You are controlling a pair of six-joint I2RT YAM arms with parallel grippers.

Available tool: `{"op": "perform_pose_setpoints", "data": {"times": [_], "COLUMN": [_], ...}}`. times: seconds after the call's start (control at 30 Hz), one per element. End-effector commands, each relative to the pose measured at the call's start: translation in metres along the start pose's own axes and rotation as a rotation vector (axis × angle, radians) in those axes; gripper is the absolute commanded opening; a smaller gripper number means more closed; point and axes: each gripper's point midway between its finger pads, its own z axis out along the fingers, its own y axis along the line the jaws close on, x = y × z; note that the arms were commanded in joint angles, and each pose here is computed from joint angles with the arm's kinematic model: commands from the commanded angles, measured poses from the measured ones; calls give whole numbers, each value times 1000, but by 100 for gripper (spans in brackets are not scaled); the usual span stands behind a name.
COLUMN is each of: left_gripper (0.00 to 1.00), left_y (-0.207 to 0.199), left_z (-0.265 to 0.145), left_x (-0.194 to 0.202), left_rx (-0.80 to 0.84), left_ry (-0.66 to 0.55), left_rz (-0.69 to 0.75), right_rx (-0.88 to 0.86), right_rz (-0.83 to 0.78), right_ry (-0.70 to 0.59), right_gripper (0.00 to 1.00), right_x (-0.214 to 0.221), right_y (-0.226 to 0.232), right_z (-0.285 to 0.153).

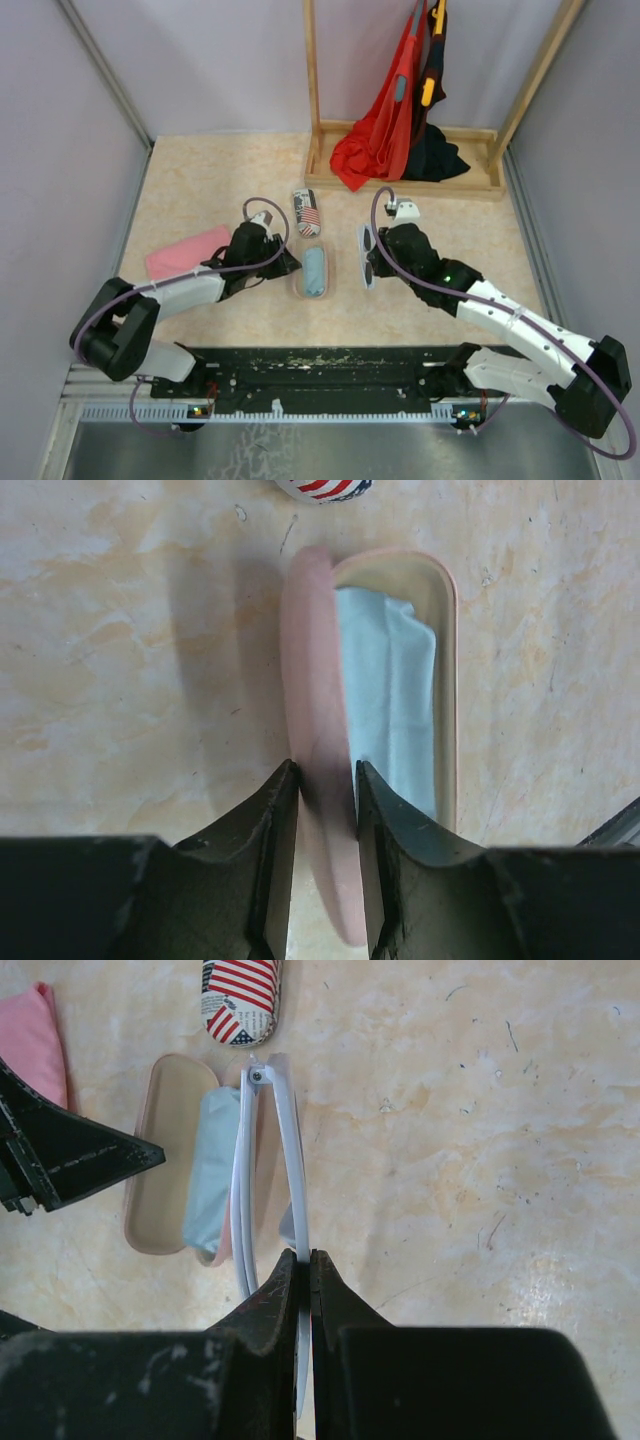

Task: Organize the sunglasses
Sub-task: Adjust the sunglasses case at the center of the board.

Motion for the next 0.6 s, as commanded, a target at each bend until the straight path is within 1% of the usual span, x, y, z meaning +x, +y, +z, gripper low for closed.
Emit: {"op": "perform_pose_setpoints", "data": {"times": [0.0,0.37,0.57], "left_gripper": [34,34,34], "left_y": [-6,-3,-3], "left_z": [-11,-29,-32], "left_x": [-2,9,16], "left_rx": [38,40,29], "left_ry": [-11,-6,-4], "left_rz": [30,28,15], "right_rx": [-17,-28,-39], "right_rz": [37,42,51], "right_ry": [-59,-47,-40], "right_gripper": [0,0,0], "right_x": [-15,-10,-6], "right_y": [3,4,6], "right_z": [-2,0,1]}}
